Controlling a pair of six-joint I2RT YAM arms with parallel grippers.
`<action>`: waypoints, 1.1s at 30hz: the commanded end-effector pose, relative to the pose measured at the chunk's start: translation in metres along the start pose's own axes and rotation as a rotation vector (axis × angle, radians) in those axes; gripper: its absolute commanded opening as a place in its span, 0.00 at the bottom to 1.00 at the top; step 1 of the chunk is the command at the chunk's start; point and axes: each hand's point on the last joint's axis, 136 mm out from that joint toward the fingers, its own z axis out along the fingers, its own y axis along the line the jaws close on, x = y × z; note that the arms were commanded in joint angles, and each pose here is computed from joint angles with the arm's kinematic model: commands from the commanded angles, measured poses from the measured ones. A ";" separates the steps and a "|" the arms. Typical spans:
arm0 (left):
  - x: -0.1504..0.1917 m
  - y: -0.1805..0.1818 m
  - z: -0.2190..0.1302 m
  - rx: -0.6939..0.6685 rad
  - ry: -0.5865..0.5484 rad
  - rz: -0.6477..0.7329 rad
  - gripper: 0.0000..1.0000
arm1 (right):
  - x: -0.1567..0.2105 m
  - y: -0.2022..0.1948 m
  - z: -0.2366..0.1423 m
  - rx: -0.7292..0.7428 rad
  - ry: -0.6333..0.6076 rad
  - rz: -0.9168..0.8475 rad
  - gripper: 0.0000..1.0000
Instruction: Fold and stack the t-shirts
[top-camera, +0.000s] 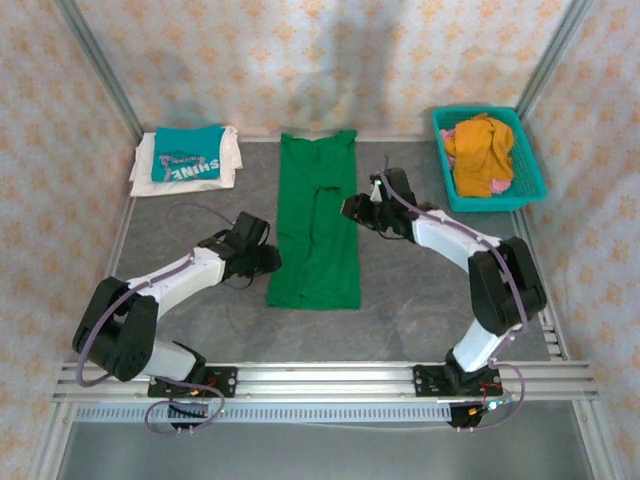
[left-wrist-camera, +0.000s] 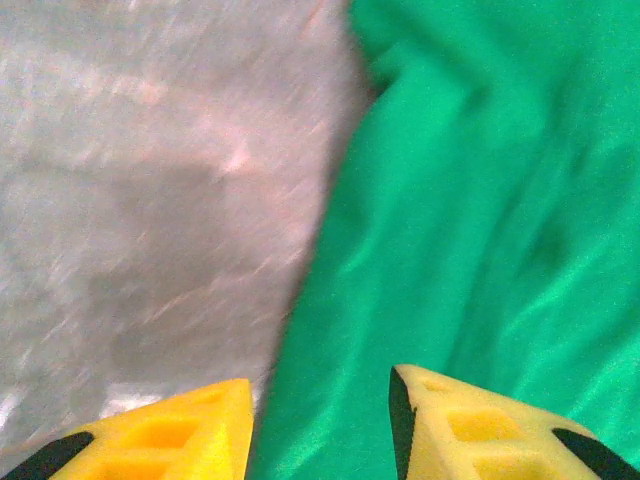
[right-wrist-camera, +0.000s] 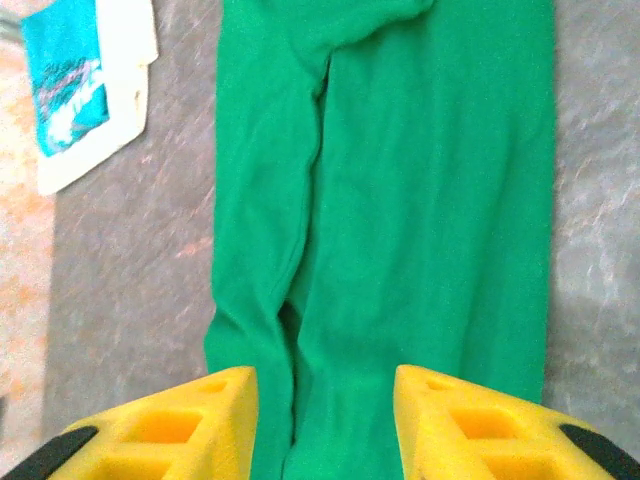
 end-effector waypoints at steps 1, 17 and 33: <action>0.044 0.030 0.001 -0.089 0.156 0.015 0.41 | 0.032 0.001 0.010 -0.099 0.065 -0.034 0.42; 0.065 0.009 -0.001 -0.002 0.174 0.068 0.38 | 0.056 -0.008 0.030 -0.104 0.096 -0.011 0.43; 0.076 0.004 0.013 0.013 0.163 0.069 0.09 | 0.072 -0.010 0.007 -0.083 0.124 0.005 0.43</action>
